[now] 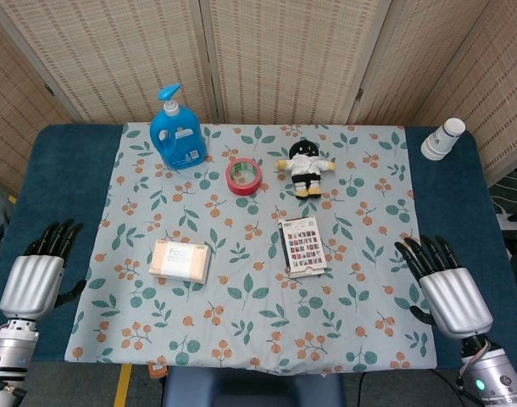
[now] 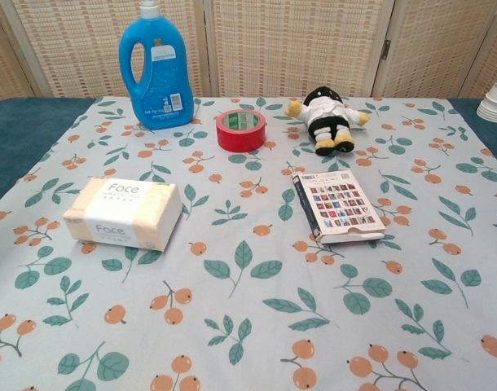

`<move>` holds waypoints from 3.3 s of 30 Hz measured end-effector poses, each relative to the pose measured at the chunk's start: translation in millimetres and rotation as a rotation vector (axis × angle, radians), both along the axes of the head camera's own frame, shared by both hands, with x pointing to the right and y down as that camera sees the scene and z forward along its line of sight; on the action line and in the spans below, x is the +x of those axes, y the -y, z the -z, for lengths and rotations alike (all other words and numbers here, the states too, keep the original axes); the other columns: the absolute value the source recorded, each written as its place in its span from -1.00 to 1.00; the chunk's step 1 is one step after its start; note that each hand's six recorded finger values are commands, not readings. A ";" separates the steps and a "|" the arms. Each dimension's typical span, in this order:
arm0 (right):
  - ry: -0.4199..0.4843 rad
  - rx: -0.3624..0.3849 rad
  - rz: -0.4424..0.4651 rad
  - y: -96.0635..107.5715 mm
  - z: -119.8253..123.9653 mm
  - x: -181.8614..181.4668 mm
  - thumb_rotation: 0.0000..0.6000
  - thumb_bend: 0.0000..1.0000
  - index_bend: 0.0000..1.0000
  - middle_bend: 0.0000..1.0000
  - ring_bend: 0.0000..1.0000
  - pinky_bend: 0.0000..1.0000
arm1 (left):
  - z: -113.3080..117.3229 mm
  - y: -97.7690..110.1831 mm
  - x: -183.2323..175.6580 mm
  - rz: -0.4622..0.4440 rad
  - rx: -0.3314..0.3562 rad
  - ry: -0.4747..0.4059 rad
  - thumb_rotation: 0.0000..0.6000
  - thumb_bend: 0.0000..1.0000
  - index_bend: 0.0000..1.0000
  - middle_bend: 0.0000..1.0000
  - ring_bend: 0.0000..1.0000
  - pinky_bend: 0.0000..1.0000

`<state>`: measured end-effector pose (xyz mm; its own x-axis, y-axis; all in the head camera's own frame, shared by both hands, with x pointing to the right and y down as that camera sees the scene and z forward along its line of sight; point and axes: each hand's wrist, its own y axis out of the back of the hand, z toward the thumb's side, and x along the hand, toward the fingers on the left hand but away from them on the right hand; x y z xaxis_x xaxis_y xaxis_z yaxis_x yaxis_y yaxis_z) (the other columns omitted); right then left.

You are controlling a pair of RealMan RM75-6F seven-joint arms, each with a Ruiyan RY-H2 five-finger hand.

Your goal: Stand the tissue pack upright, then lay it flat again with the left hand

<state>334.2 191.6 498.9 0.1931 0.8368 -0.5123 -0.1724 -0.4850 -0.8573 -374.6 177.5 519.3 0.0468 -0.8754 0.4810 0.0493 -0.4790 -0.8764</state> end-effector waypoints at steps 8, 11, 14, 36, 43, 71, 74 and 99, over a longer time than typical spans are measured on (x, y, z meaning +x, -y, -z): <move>-0.005 -0.024 0.010 -3.3 -5.3 -2.3 1.00 -0.95 -1.00 -0.88 -1.00 -1.00 | 3.8 1.7 -2.6 0.009 0.012 -0.004 1.00 -0.53 -1.00 -1.00 -1.00 -0.55; 0.002 -0.014 0.010 -2.9 -2.7 -3.9 1.00 -0.95 -1.00 -0.88 -1.00 -1.00 | 2.1 0.9 -1.4 0.005 0.002 -0.008 1.00 -0.52 -1.00 -1.00 -1.00 -0.55; 0.004 -0.016 0.010 -3.0 -3.2 -4.6 1.00 -0.95 -1.00 -0.88 -1.00 -1.00 | -1.1 -0.9 -2.3 -0.001 -0.013 -0.003 1.00 -0.52 -1.00 -1.00 -1.00 -0.55; 0.041 -0.052 0.007 -7.5 -3.9 -5.9 1.00 -0.95 -1.00 -0.88 -1.00 -0.87 | -11.7 -7.6 36.5 -0.093 -0.052 -0.031 1.00 -0.49 -1.00 -1.00 -0.89 -0.44; 0.060 -0.055 0.014 -9.9 0.4 -7.9 1.00 -0.95 -1.00 -0.88 -1.00 -0.87 | -28.9 -4.0 75.9 -0.192 -0.085 -0.024 1.00 -0.50 -1.00 -1.00 -0.81 -0.39; 0.117 0.004 -0.029 1.3 28.5 1.6 1.00 -0.95 -1.00 -0.88 -1.00 -0.94 | -125.5 -5.4 194.9 -0.421 -0.221 0.247 1.00 -0.55 -1.00 -1.00 -1.00 -0.50; 0.117 0.000 -0.028 1.1 28.1 1.6 1.00 -0.95 -1.00 -0.88 -1.00 -0.94 | -127.1 -4.8 197.2 -0.426 -0.230 0.260 1.00 -0.55 -1.00 -1.00 -1.00 -0.51; 0.089 -0.017 -0.043 4.2 17.1 7.2 1.00 -0.95 -1.00 -0.88 -1.00 -0.94 | -153.0 15.0 225.6 -0.436 -0.383 0.378 1.00 -0.55 -1.00 -1.00 -1.00 -0.59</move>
<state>341.4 187.4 481.8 0.2027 0.8369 -0.5085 -0.0746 -0.5046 -0.8601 -149.0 162.5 672.2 0.1243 -0.5797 0.8053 0.5767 -0.6182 -0.5341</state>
